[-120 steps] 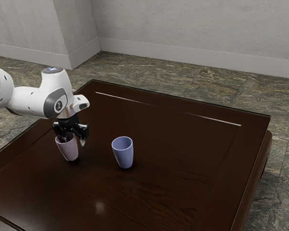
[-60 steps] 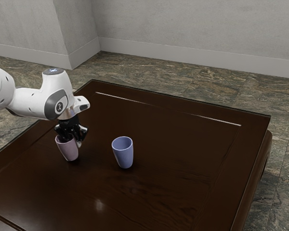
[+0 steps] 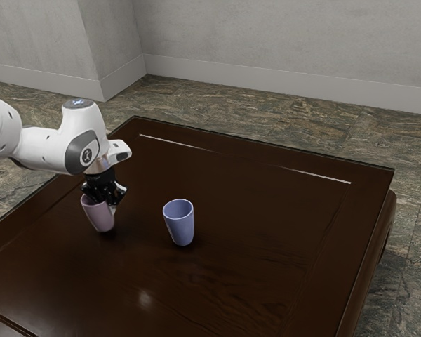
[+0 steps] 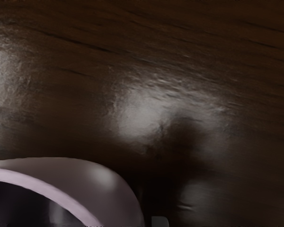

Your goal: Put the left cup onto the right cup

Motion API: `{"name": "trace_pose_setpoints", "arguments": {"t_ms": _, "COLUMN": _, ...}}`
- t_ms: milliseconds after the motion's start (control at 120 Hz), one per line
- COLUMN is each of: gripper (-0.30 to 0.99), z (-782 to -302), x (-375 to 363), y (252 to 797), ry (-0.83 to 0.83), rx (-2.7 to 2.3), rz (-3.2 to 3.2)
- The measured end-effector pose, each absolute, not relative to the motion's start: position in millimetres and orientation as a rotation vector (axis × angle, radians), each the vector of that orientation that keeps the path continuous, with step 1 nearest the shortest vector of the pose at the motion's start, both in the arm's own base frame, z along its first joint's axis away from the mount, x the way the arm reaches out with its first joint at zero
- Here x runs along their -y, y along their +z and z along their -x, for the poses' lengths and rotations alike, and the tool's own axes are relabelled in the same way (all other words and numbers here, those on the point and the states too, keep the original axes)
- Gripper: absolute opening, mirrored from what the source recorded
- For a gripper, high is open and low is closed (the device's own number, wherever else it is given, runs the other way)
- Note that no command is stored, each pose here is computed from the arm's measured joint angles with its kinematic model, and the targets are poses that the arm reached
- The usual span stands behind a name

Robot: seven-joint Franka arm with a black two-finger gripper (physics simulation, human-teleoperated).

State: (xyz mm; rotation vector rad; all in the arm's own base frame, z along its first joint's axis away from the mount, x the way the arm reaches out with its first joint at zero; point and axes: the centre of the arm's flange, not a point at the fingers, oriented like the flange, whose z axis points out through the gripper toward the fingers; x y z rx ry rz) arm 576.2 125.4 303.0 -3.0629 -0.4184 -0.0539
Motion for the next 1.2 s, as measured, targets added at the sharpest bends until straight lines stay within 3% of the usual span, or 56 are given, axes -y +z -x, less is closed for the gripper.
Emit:
{"name": "trace_pose_setpoints", "arguments": {"t_ms": 442, "gripper": -0.09, "z": -575.0, "x": -90.1, "y": 371.2, "ry": -0.149, "rx": 0.324, "rz": 3.080}}
{"name": "trace_pose_setpoints", "arguments": {"t_ms": 1200, "gripper": -0.09, "z": -576.3, "x": 32.9, "y": 460.0, "ry": -0.112, "rx": 0.089, "rz": 3.122}}
